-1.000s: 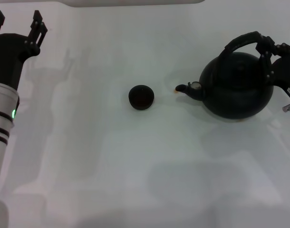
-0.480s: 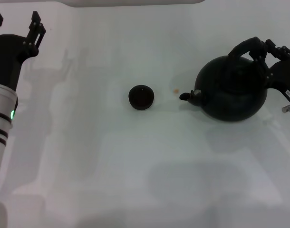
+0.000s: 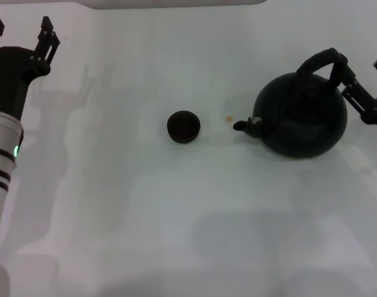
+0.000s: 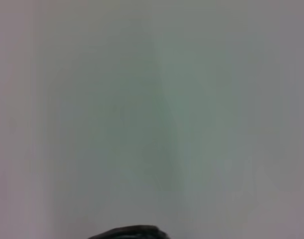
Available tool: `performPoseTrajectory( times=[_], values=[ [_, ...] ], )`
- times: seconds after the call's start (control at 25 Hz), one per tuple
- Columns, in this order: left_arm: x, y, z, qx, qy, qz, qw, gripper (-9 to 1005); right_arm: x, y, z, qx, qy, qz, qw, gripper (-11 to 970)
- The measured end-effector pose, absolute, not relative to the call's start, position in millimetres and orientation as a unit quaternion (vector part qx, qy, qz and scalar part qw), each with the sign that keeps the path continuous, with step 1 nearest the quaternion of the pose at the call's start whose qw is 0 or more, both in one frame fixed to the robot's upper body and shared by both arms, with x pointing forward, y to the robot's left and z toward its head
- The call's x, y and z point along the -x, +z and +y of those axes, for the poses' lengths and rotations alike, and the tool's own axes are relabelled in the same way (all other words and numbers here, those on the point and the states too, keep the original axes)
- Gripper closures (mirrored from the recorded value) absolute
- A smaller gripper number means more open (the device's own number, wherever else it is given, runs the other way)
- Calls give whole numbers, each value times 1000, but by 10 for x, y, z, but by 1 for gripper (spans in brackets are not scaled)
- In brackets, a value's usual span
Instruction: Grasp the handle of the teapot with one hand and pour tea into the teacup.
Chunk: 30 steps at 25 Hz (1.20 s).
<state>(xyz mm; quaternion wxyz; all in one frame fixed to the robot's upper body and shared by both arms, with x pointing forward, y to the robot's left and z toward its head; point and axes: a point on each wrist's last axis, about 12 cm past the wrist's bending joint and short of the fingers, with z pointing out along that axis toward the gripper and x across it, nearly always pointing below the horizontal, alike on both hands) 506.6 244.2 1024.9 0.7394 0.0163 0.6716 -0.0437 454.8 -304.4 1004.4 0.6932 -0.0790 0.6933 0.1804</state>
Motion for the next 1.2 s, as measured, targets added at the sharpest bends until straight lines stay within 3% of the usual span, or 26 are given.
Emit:
performPoseTrajectory(
  times=[0.24,1.2],
  values=[
    [-5082,10252,2453,-2,-41,672,739,136,-4307,10003,-3195,42,153,692,704,83],
    [-5103,10211,2541,-12,-24,680,732,137,-4383,10041,-3227,84,32,676,731,88]
  ],
)
